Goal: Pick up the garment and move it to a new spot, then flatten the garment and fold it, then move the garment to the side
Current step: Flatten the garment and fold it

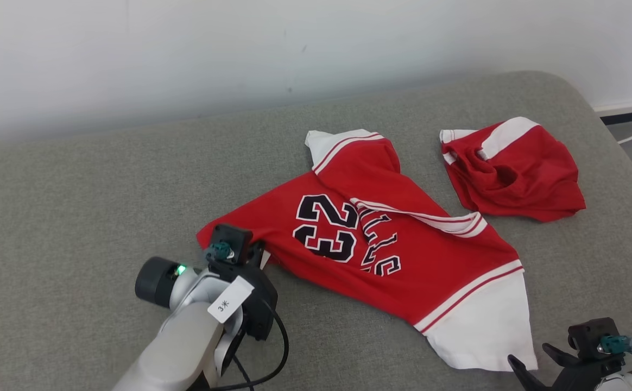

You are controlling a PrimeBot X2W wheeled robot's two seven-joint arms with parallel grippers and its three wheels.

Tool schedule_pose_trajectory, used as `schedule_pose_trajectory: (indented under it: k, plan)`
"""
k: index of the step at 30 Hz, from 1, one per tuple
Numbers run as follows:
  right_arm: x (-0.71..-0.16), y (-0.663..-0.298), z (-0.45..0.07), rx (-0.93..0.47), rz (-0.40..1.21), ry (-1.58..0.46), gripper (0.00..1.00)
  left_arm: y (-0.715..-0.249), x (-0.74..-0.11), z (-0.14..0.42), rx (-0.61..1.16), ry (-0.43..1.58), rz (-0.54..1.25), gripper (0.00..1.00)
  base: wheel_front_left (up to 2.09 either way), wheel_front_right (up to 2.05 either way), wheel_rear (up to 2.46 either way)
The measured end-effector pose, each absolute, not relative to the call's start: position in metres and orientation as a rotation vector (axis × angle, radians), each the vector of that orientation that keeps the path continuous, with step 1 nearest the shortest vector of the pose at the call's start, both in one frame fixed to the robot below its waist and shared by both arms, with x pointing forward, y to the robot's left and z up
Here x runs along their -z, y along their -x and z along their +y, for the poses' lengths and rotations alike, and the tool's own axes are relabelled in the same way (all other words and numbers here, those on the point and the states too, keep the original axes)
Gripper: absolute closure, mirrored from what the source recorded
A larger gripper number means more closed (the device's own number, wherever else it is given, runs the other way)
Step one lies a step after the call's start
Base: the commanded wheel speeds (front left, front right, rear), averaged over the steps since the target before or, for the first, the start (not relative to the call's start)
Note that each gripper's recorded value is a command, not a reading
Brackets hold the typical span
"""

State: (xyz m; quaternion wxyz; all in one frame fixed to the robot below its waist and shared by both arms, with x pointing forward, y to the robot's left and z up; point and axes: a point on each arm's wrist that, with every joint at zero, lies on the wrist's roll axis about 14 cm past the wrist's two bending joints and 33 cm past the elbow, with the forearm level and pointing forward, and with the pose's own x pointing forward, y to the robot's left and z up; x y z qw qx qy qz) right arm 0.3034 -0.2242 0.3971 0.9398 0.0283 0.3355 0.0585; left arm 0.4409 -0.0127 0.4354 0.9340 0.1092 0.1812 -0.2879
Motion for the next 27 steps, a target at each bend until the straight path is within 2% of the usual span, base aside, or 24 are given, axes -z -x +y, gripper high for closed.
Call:
schedule_pose_trajectory:
  k: [6,15,21,27]
  plan:
    - [-0.398,-0.303,-0.217,-0.136,0.677,-0.062,0.0,-0.452,-0.467,-0.015,0.586,-0.231,0.268,1.0,0.0,0.0,0.0]
    - [-0.398,-0.293,-0.219,-0.119,0.677,-0.072,0.0,-0.463,-0.497,-0.046,0.686,-0.287,0.198,1.0,0.0,0.0,0.0]
    - [-0.403,-0.293,-0.225,-0.1,0.662,-0.079,0.0,-0.471,-0.487,-0.055,0.729,-0.338,0.26,1.0,0.0,0.0,0.0]
    - [-0.397,-0.284,-0.232,-0.067,0.686,-0.09,0.0,-0.488,-0.496,-0.069,0.76,-0.346,0.23,1.0,0.0,0.0,0.0]
